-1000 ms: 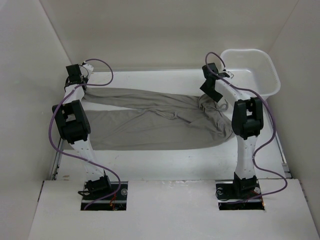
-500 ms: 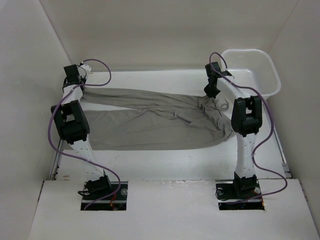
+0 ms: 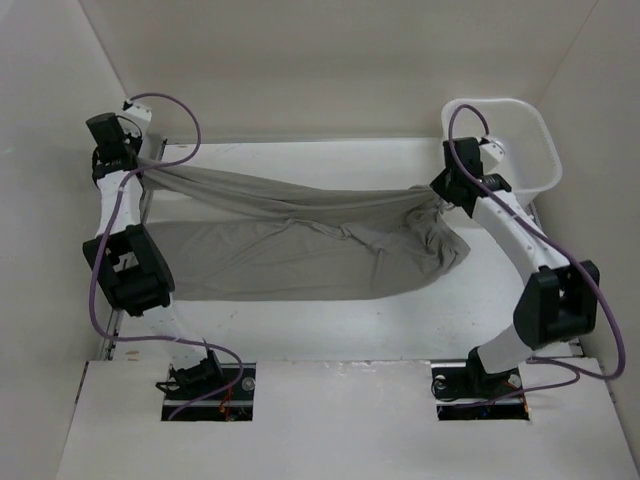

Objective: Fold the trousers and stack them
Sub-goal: Fold the trousers

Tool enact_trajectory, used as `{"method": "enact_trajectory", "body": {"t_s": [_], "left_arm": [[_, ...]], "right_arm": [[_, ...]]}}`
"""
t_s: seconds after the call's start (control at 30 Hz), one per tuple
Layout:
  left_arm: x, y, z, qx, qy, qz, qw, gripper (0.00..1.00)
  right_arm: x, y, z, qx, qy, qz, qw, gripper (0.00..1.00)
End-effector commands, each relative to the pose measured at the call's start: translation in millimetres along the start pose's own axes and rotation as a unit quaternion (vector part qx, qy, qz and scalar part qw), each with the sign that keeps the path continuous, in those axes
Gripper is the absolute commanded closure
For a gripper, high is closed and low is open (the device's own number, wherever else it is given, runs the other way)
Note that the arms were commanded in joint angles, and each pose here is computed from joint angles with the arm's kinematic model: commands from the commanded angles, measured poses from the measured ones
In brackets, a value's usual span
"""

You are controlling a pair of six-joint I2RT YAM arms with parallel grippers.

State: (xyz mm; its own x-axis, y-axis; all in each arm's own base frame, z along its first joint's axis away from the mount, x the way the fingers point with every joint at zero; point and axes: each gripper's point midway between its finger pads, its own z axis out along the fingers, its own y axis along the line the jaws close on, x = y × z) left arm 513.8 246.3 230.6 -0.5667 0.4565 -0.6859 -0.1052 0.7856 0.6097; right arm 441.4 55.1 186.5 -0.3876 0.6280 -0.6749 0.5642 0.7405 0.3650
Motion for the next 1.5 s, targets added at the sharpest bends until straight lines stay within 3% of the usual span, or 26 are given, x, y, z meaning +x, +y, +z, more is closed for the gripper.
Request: {"method": "enact_trajectory", "body": {"t_s": [0.0,0.2,0.37,0.7,0.83,0.97,1.03,1.17,1.23,1.47], "left_arm": [[-15,27,-30,-0.019,-0.034,-0.005,0.999,0.98],[31,5,-56,0.012,0.006,-0.009,1.0,0.97],[76,-46,-82,0.075,0.049,0.011,0.996,0.96],[93,-94,-116,0.133,0.087,0.046,0.986,0.96],[135,-121,-151,0.204,0.154,0.097,0.962,0.91],[174,-146,-193,0.3,0.224,0.142,0.916,0.83],[167,-143,-202,0.326,0.223,0.127,0.91,0.79],[126,-115,-186,0.319,0.174,0.019,0.932,0.65],[119,-109,-172,0.317,0.172,-0.036,0.932,0.57],[159,-149,-152,0.382,0.27,-0.051,0.883,0.57]], "right_arm": [[-4,-15,-11,-0.01,-0.03,0.007,0.999,1.0],[7,-58,-20,0.001,-0.036,0.018,0.999,1.0],[25,-68,-17,-0.007,-0.024,0.011,1.0,1.0],[14,-69,-12,-0.012,-0.029,-0.022,0.999,1.0],[12,-79,-15,-0.007,-0.032,-0.019,0.999,1.0],[13,-81,-14,-0.003,-0.03,-0.029,0.999,1.0],[12,-82,-12,0.002,-0.029,-0.033,0.999,1.0],[12,-80,-10,0.003,-0.028,-0.047,0.999,1.0],[10,-79,-10,0.003,-0.028,-0.049,0.998,1.0],[4,-81,-9,0.018,-0.034,-0.067,0.997,1.0]]}}
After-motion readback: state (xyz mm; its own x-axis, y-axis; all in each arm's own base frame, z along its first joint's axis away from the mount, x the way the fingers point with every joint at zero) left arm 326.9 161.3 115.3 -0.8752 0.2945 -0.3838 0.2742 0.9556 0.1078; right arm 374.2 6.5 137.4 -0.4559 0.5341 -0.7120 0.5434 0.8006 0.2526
